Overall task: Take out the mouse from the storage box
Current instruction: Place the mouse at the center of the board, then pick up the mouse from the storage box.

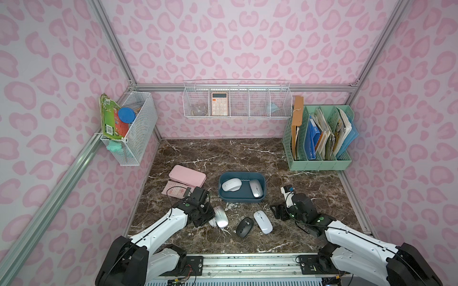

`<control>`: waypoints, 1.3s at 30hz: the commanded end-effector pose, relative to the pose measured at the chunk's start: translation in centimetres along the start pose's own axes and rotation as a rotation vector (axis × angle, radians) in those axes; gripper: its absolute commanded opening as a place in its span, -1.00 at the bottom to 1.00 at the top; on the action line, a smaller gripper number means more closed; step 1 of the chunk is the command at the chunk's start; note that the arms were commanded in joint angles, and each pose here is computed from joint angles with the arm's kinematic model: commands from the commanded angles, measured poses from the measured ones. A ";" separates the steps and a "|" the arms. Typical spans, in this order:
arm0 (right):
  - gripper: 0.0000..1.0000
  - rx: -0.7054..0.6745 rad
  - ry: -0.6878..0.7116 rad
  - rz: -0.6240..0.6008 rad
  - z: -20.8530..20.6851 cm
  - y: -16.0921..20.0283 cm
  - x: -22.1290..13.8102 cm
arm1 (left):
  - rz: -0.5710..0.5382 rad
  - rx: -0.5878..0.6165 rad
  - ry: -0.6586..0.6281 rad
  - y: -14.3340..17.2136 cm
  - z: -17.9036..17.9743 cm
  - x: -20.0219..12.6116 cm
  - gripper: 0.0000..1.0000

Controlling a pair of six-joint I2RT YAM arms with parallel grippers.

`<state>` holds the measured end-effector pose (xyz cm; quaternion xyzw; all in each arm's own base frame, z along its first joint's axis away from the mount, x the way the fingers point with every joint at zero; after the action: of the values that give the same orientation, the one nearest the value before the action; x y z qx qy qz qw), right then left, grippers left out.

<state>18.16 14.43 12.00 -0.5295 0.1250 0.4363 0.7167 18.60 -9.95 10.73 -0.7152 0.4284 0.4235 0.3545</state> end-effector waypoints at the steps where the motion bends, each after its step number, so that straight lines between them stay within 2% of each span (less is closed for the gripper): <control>1: 0.61 0.000 0.001 -0.010 0.2 -0.4 -0.1 | 0.003 0.029 0.028 0.2 -0.3 0.1 -0.38; 7: 0.61 0.008 -0.004 -0.022 0.3 -0.5 -0.4 | -0.019 0.038 0.011 0.6 0.6 -0.1 -0.19; 11: 0.61 0.001 -0.001 -0.032 0.3 -0.7 -0.7 | -0.029 0.027 -0.065 0.7 1.5 -0.1 -0.04; 18: 0.61 -0.004 0.005 -0.046 0.3 -0.8 -1.2 | -0.066 0.005 -0.145 0.7 2.5 -0.6 0.45; 22: 0.61 -0.003 -0.003 -0.055 0.5 -1.2 -1.5 | -0.106 -0.011 -0.238 0.3 3.0 -2.0 0.76; 24: 0.62 -0.009 -0.008 -0.062 0.8 -1.7 -1.5 | -0.138 -0.011 -0.286 0.0 3.1 -3.0 0.84; 26: 0.62 -0.021 -0.005 -0.060 1.4 -2.6 -1.5 | -0.179 -0.011 -0.329 -0.5 3.1 -4.4 0.86; 32: 0.63 -0.109 0.031 -0.053 4.6 -6.0 -1.0 | -0.375 0.062 -0.320 -1.9 2.5 -7.7 0.87; 36: 0.63 -0.223 0.187 -0.049 7.9 -7.6 0.4 | -0.493 0.121 -0.325 -2.4 2.7 -8.9 0.88; 39: 0.65 -0.263 0.250 0.023 10.5 -8.3 2.5 | -0.514 0.202 -0.283 -2.0 2.9 -8.5 0.88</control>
<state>22.27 23.97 20.49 -0.6245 0.1055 0.4185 0.6509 17.21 -4.30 17.73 -0.7151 0.2220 0.3934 0.5335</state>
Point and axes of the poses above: each gripper's point midway between its finger pads, its own x axis out along the fingers, its own z axis along the line the jaws close on, y = z × x, the point moved 8 cm from there along -x, back along the fingers, and after that the axes turned 8 degrees about x, right-handed, at the moved point
